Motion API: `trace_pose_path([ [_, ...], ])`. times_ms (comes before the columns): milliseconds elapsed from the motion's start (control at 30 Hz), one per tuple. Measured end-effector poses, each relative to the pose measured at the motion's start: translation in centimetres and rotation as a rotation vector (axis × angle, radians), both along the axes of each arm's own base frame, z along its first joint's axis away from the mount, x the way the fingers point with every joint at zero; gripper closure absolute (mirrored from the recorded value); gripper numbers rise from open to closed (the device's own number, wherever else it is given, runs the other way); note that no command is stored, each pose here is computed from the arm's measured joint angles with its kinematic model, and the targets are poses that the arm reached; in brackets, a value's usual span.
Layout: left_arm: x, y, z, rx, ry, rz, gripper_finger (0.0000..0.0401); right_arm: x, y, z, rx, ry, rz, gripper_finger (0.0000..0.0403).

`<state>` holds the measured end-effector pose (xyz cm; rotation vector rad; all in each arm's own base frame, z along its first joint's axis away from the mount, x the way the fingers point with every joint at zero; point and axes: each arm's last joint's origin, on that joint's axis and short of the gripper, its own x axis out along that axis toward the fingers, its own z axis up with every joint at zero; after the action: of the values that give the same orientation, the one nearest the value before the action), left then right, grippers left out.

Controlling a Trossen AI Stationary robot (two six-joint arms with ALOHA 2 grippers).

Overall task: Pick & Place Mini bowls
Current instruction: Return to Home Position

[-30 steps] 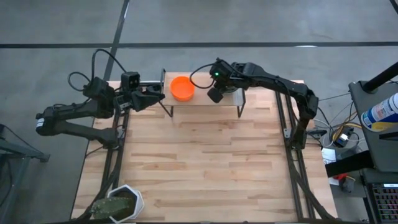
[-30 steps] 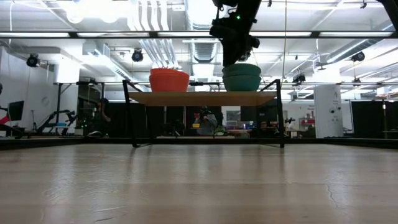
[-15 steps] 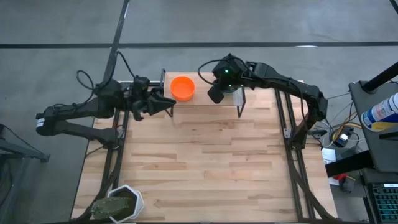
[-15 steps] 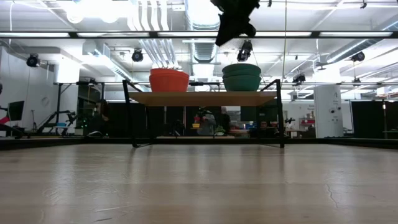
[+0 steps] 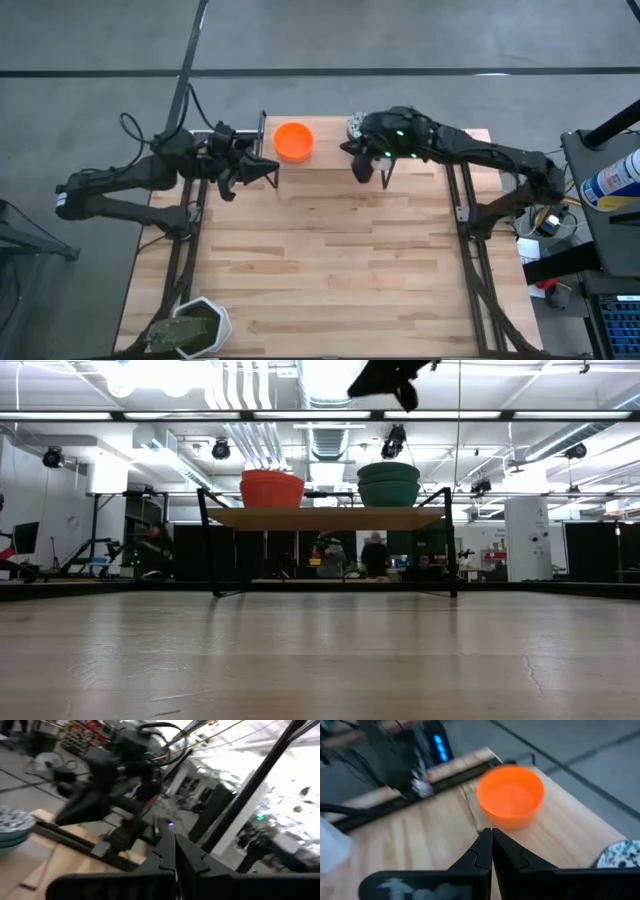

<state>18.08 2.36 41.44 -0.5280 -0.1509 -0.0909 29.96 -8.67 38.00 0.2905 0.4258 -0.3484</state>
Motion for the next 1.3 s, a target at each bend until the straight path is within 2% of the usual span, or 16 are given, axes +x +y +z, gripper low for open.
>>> trace_pose_path([
  [167,-0.6,0.0,-0.5,0.026,0.071,0.057,0.0401,-2.4,2.0,-0.4,-0.022,-0.139,0.068,0.0394],
  [267,-1.0,0.0,-1.2,0.051,0.143,0.081,0.0401,-3.7,2.9,-0.7,0.062,-0.218,0.040,0.0394],
  [333,-1.2,0.1,-1.5,0.044,0.178,0.111,0.0401,-4.6,3.2,-1.2,0.101,-0.222,0.025,0.0394],
  [467,-1.7,0.0,-1.8,0.068,0.188,0.119,0.0401,-6.4,3.4,-2.7,0.007,-0.167,0.056,0.0394],
  [567,-2.2,-0.1,-2.7,0.086,0.187,0.123,0.0401,-7.6,4.0,-3.8,0.020,-0.163,0.095,0.0394],
  [800,-4.2,-0.2,-5.7,0.039,0.131,0.168,0.0401,-9.4,5.0,-5.6,0.013,-0.213,0.135,0.0394],
  [1033,-5.3,-0.3,-10.5,0.101,0.207,0.196,0.0401,-10.8,5.3,-6.4,-0.026,-0.217,0.153,0.0394],
  [1167,-5.4,-0.4,-13.7,-0.009,0.236,0.188,0.0401,-11.1,5.5,-6.5,-0.062,-0.217,0.216,0.0394],
  [1300,-5.6,-0.4,-15.7,-0.009,0.190,0.188,0.0401,-11.4,5.7,-6.7,-0.098,-0.216,0.279,0.0394],
])
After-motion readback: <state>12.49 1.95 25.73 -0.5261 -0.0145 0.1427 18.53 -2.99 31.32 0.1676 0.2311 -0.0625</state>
